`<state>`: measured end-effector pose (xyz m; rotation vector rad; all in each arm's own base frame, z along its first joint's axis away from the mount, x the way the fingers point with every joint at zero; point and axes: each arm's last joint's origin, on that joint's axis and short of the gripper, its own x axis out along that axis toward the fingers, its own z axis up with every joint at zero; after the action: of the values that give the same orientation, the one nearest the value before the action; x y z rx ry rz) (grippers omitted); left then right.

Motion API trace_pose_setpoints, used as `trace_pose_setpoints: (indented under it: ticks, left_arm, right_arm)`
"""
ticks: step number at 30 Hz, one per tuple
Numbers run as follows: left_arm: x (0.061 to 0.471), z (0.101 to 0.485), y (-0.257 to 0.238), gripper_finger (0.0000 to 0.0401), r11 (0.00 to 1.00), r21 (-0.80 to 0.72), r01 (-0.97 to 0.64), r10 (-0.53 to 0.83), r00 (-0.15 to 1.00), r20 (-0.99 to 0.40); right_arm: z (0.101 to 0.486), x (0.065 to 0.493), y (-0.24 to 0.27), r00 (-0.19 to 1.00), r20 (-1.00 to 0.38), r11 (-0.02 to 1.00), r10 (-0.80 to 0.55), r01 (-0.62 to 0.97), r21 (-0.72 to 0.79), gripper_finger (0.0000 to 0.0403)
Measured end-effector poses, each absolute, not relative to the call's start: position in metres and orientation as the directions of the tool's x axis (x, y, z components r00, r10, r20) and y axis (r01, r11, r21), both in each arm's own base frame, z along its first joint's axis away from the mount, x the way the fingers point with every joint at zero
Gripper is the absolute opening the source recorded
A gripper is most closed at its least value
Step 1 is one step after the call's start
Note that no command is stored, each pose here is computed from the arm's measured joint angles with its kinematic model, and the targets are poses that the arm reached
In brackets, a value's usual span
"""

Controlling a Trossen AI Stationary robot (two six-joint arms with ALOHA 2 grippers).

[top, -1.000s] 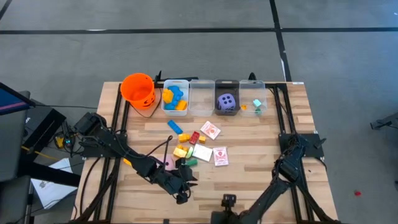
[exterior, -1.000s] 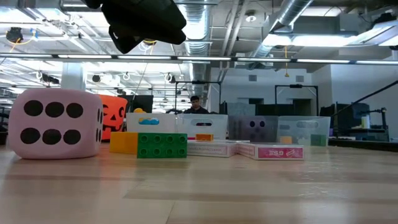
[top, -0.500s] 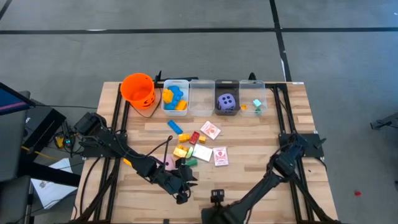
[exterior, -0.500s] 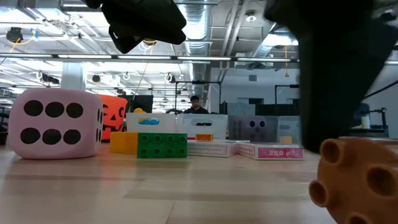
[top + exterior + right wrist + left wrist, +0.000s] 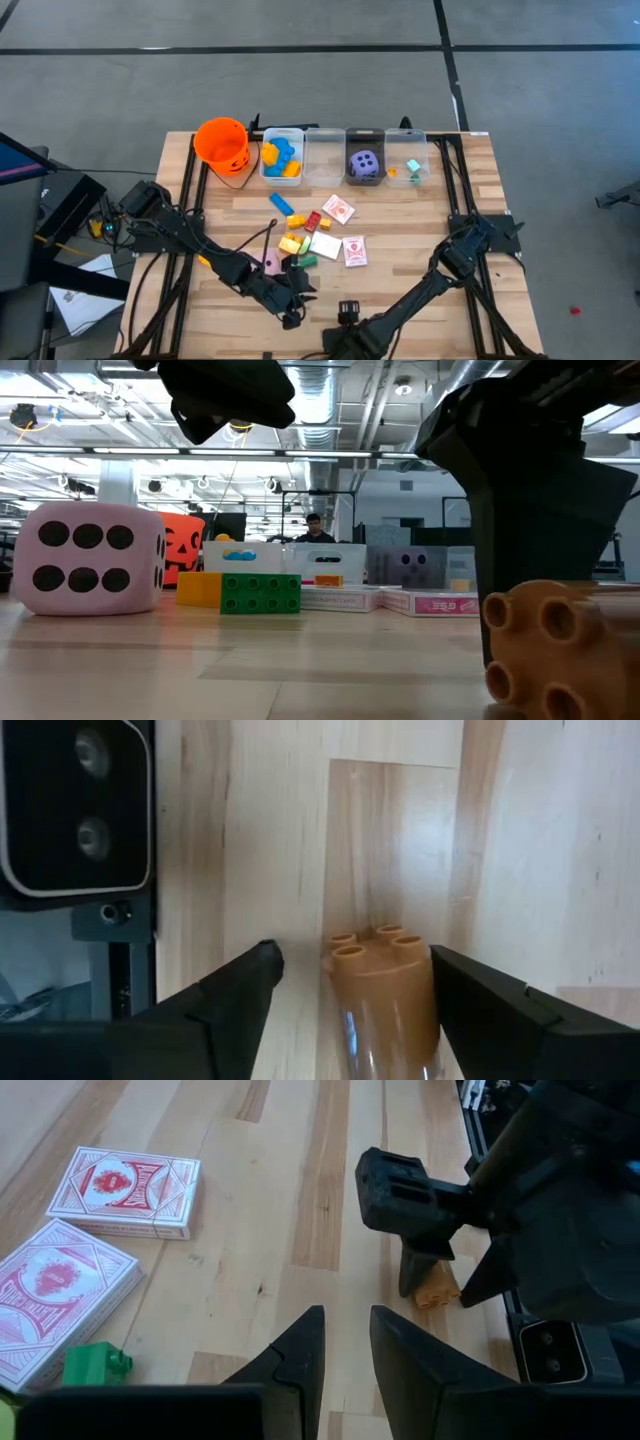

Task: Pick & Place Toys
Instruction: Put the brown game piece into the right transparent bin

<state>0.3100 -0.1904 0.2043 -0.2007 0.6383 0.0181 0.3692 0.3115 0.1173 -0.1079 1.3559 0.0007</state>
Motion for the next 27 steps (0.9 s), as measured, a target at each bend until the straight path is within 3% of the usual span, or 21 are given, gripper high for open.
trace_pose_setpoints:
  ticks: [5,11,19,23,27]
  left_arm:
    - [0.310,0.204,-0.190,0.0076,0.980,-0.181,-0.079,-0.044,0.804,-0.593]
    - [0.310,0.204,-0.190,0.0076,0.980,-0.180,-0.079,-0.044,0.804,-0.594]
    - [0.310,0.204,-0.190,0.0076,0.980,-0.180,-0.080,-0.044,0.804,-0.593]
    - [0.310,0.205,-0.190,0.0076,0.980,-0.181,-0.080,-0.044,0.804,-0.593]
    - [0.307,0.214,-0.186,0.0076,0.979,-0.187,-0.083,-0.044,0.809,-0.586]
  right_arm:
    - [0.117,0.369,0.312,0.211,-0.976,0.996,-0.052,-0.064,-0.067,0.0221]
    - [0.120,0.368,0.313,0.217,-0.975,0.997,-0.042,-0.050,-0.054,0.0134]
    - [0.157,0.354,0.310,0.238,-0.969,0.994,-0.068,-0.063,-0.085,0.0135]
    - [0.212,0.333,0.299,0.276,-0.953,0.990,-0.128,-0.024,-0.140,0.0135]
    - [0.254,0.307,0.283,0.329,-0.904,0.962,-0.274,0.081,-0.262,0.0135]
